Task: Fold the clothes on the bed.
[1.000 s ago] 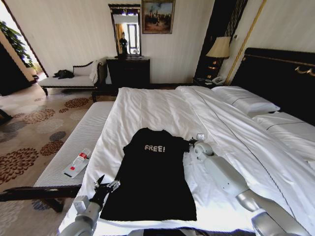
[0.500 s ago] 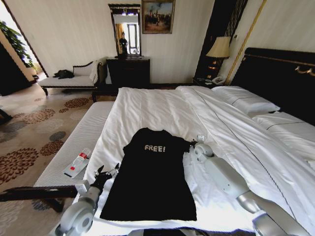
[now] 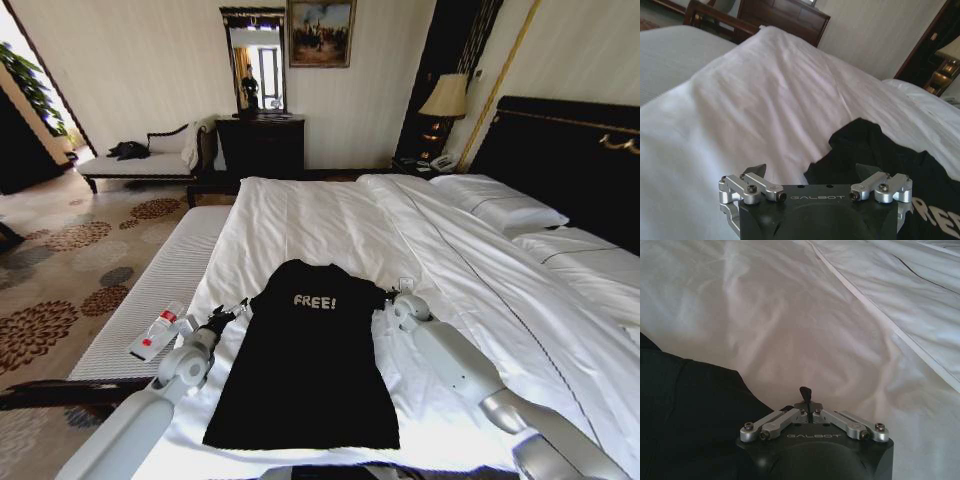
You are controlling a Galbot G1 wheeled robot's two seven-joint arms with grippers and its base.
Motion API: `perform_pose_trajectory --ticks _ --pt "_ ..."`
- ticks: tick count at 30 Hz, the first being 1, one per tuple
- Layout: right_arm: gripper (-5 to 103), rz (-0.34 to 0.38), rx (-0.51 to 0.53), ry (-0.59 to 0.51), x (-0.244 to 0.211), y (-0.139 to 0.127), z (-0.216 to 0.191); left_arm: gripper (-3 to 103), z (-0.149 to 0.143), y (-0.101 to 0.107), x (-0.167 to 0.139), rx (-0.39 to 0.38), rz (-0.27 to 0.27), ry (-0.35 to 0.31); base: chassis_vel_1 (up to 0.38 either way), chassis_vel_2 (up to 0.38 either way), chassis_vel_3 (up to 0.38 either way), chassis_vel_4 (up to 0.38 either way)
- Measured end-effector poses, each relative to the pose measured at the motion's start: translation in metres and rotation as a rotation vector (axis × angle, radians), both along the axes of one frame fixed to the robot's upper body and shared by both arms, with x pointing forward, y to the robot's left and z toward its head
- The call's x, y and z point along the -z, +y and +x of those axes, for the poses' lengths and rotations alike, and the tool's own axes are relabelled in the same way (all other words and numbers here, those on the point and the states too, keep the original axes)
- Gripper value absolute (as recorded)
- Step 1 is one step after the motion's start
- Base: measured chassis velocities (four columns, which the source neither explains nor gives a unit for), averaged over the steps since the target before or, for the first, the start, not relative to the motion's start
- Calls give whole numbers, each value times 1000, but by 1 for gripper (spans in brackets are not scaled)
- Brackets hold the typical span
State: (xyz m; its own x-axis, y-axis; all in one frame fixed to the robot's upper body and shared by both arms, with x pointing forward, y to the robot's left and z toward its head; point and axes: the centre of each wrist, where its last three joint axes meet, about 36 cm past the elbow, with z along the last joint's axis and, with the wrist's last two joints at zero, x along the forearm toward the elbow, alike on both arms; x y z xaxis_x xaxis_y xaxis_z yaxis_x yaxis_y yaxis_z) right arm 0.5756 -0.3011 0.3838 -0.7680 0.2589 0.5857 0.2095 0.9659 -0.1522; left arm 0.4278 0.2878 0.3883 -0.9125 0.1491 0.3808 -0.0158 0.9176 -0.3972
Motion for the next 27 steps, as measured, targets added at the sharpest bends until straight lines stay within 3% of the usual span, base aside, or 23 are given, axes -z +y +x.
perform_pose_trajectory --ticks 7,12,14,18,22,26,27 --pt "0 0 2 5 3 2 2 101 17 -17 29 20 22 43 0 0 0 0" --pt "0 1 7 8 6 2 1 81 22 -26 36 27 14 34 0 0 0 0" --pt "0 1 8 9 7 1 1 81 22 -28 37 26 14 31 0 0 0 0" --pt "0 -4 12 14 10 -3 -1 59 26 -32 42 19 20 22 0 0 0 0" --pt "0 -4 13 13 10 -4 -1 49 28 -33 43 16 23 18 0 0 0 0" --pt "0 -6 14 13 10 -5 -1 27 35 -34 43 2 31 -7 0 0 0 0" --pt "0 -6 15 13 9 -5 -1 27 35 -35 43 -2 31 -9 0 0 0 0"
